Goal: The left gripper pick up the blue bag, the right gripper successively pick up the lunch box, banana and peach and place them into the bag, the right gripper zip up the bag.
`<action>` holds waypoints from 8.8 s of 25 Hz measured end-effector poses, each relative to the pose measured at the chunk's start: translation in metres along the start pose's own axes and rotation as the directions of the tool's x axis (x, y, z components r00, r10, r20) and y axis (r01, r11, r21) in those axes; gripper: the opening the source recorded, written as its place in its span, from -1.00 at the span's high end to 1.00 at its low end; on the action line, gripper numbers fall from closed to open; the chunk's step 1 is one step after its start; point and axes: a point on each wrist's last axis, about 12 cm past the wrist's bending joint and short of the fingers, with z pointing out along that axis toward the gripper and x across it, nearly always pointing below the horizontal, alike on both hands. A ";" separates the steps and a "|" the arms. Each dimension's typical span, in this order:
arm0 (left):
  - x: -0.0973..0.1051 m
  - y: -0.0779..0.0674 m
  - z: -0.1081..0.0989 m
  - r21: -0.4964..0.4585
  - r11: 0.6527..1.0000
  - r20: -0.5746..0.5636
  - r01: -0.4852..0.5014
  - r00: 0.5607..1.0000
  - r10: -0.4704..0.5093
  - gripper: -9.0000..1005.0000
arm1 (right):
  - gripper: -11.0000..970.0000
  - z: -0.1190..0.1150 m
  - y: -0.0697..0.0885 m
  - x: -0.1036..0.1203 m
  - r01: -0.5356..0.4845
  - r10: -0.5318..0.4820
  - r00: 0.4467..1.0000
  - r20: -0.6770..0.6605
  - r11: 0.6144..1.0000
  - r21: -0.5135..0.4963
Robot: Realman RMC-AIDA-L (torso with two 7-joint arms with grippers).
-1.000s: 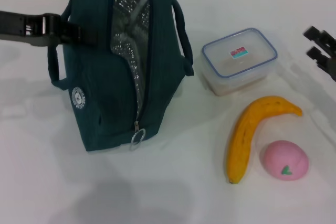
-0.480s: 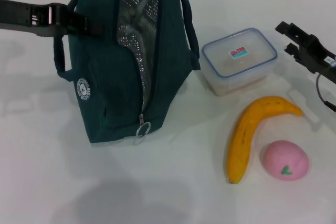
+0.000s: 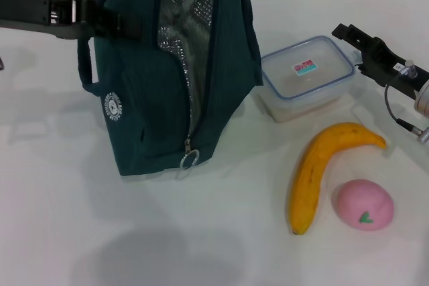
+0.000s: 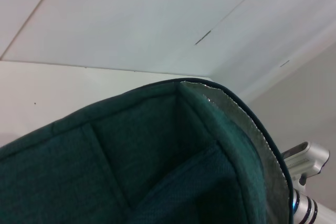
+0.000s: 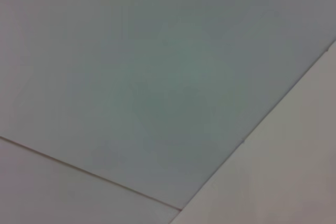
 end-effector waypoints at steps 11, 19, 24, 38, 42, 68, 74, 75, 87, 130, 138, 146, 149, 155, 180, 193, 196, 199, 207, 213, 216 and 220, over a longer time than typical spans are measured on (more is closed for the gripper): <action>-0.001 0.001 0.000 -0.002 1.000 0.003 -0.010 1.000 0.010 0.91 | -0.67 0.003 0.006 0.000 -0.073 0.072 0.997 -0.018 0.997 -0.030; -0.001 0.001 0.000 -0.003 1.000 0.003 -0.010 1.000 0.010 0.91 | -0.66 0.003 0.008 0.001 -0.076 0.075 0.997 -0.024 0.996 -0.045; 0.003 0.003 -0.002 -0.006 1.000 0.003 -0.002 1.000 0.002 0.91 | -0.65 0.000 0.006 0.003 -0.084 0.083 0.996 -0.025 0.996 -0.044; 0.007 0.004 -0.006 0.002 1.000 0.005 0.003 1.000 -0.003 0.90 | 0.20 -0.007 0.002 0.003 -0.048 0.046 0.998 -0.038 0.997 -0.054; 0.007 0.004 -0.006 0.003 1.000 0.003 0.001 1.000 -0.001 0.90 | 0.34 -0.010 -0.001 0.003 -0.054 0.053 0.998 -0.031 0.997 -0.051; 0.011 0.001 0.009 0.049 0.999 -0.029 0.013 1.000 -0.012 0.90 | 0.78 -0.054 0.011 -0.015 -0.056 0.134 0.971 0.199 0.933 -0.356; 0.011 -0.002 0.017 0.063 0.998 -0.046 0.013 0.999 -0.010 0.90 | 0.78 -0.060 0.029 -0.025 -0.065 0.205 0.952 0.228 0.861 -0.505; 0.011 -0.003 0.018 0.065 0.998 -0.046 0.014 0.999 -0.011 0.90 | 0.78 -0.060 0.032 -0.026 -0.066 0.214 0.951 0.223 0.847 -0.527; 0.014 -0.005 0.036 0.089 0.996 -0.086 0.022 0.996 -0.014 0.90 | 0.78 -0.017 0.103 -0.032 -0.112 0.220 0.974 0.047 0.654 -0.748; 0.017 -0.008 0.050 0.162 0.986 -0.093 0.028 0.996 -0.013 0.89 | 0.73 0.029 0.110 0.023 -0.073 -0.113 0.948 -0.296 0.831 -0.552; 0.018 -0.006 0.045 0.159 0.987 -0.080 0.032 0.997 -0.019 0.89 | 0.51 0.022 0.102 0.021 -0.072 -0.097 0.957 -0.273 0.834 -0.547; 0.020 -0.001 0.039 0.141 0.989 -0.062 0.042 0.997 -0.034 0.89 | 0.19 -0.001 0.085 0.003 -0.006 -0.120 0.976 -0.183 0.820 -0.572; 0.021 0.001 0.035 0.135 0.990 -0.052 0.049 0.998 -0.042 0.89 | -0.06 -0.017 0.080 -0.012 0.098 -0.213 0.968 -0.129 0.802 -0.589; 0.024 0.004 0.030 0.126 0.991 -0.050 0.048 0.998 -0.042 0.89 | -0.27 -0.046 0.087 -0.043 0.444 -0.598 0.796 -0.091 0.680 -0.583; 0.021 -0.001 0.038 0.143 0.990 -0.058 0.012 0.998 -0.004 0.88 | -0.81 0.003 0.166 -0.080 0.651 -0.818 -0.423 -0.389 0.024 -0.759; 0.019 -0.001 0.041 0.138 0.990 -0.057 0.015 0.998 -0.007 0.88 | -0.79 0.024 0.144 -0.042 0.564 -0.765 -0.557 -0.325 -0.061 -0.823; 0.018 -0.001 0.041 0.137 0.991 -0.057 0.011 0.998 -0.003 0.88 | -0.79 0.028 0.137 -0.037 0.561 -0.764 -0.560 -0.322 -0.063 -0.825; 0.018 -0.001 0.042 0.135 0.991 -0.057 0.009 0.998 -0.001 0.88 | -0.79 0.031 0.132 -0.034 0.564 -0.758 -0.568 -0.320 -0.075 -0.823; 0.016 -0.002 0.043 0.136 0.991 -0.059 0.002 0.998 0.006 0.88 | -0.78 0.037 0.119 -0.024 0.560 -0.756 -0.569 -0.324 -0.067 -0.826; 0.015 -0.003 0.043 0.135 0.991 -0.058 -0.002 0.998 0.010 0.88 | -0.77 0.038 0.116 -0.021 0.557 -0.757 -0.567 -0.326 -0.061 -0.828; 0.015 -0.003 0.043 0.135 0.991 -0.058 -0.003 0.998 0.011 0.88 | -0.72 0.040 0.117 -0.020 0.561 -0.758 -0.564 -0.328 -0.061 -0.826; 0.015 -0.003 0.043 0.135 0.991 -0.058 -0.005 0.998 0.013 0.88 | -0.55 0.042 0.117 -0.021 0.578 -0.764 -0.551 -0.336 -0.060 -0.814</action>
